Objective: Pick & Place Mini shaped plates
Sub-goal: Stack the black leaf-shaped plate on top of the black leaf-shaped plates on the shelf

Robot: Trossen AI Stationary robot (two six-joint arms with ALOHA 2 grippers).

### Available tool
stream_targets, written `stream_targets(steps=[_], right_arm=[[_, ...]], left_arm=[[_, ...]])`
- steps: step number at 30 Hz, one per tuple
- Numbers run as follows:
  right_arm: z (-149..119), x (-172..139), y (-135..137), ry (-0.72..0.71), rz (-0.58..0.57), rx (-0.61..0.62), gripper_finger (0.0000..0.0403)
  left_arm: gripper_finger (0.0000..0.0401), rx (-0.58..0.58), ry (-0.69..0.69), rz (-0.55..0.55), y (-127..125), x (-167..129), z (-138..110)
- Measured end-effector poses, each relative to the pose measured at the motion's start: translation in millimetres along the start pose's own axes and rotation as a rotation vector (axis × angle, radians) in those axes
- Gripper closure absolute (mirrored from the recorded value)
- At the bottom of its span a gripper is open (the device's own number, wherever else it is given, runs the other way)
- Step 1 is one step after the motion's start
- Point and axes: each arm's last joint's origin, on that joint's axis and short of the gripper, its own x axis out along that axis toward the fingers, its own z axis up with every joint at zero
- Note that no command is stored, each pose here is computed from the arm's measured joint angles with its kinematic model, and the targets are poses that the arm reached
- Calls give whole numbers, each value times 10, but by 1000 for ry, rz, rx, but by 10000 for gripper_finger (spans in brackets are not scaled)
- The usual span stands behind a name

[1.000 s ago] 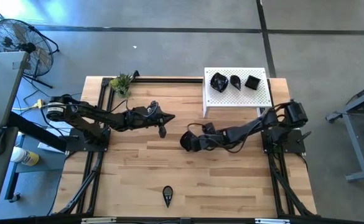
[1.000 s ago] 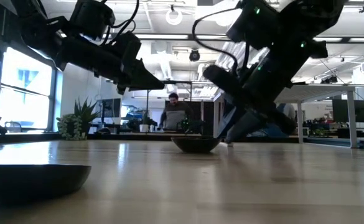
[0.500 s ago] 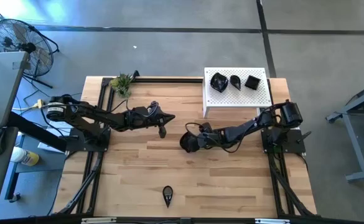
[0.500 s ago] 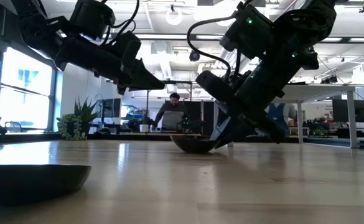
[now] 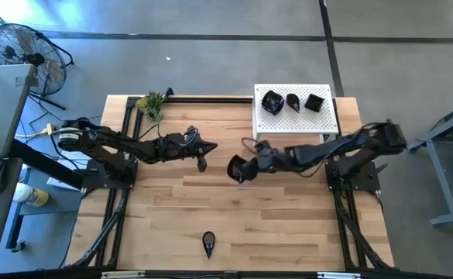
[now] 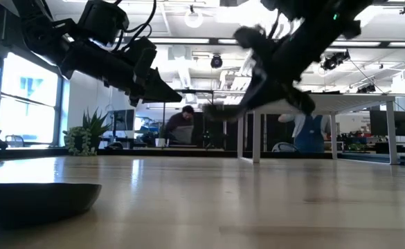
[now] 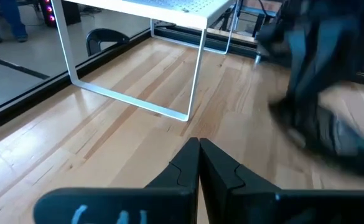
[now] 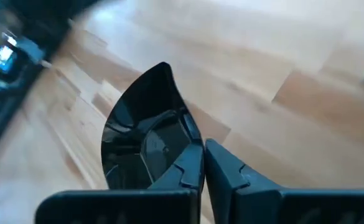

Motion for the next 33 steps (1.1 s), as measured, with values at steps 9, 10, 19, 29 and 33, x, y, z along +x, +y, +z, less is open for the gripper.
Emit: stream_targets(steps=[9, 10, 19, 29, 33], right_arm=[[757, -873, -255, -258, 28, 58, 399], [839, -950, -332, -288, 5, 57, 400], [1462, -1264, -948, -315, -156, 67, 402], [1933, -1164, -1225, -160, -244, 40, 402], [2024, -1121, -1277, -143, -241, 35, 402]], left_arm=[[396, -4, -19, -10, -5, 0, 19], [396, -5, -24, -12, -6, 0, 24], [396, -6, -29, -12, -7, 0, 29], [396, -6, -33, -12, -7, 0, 32], [396, -7, -33, -12, -7, 0, 33]])
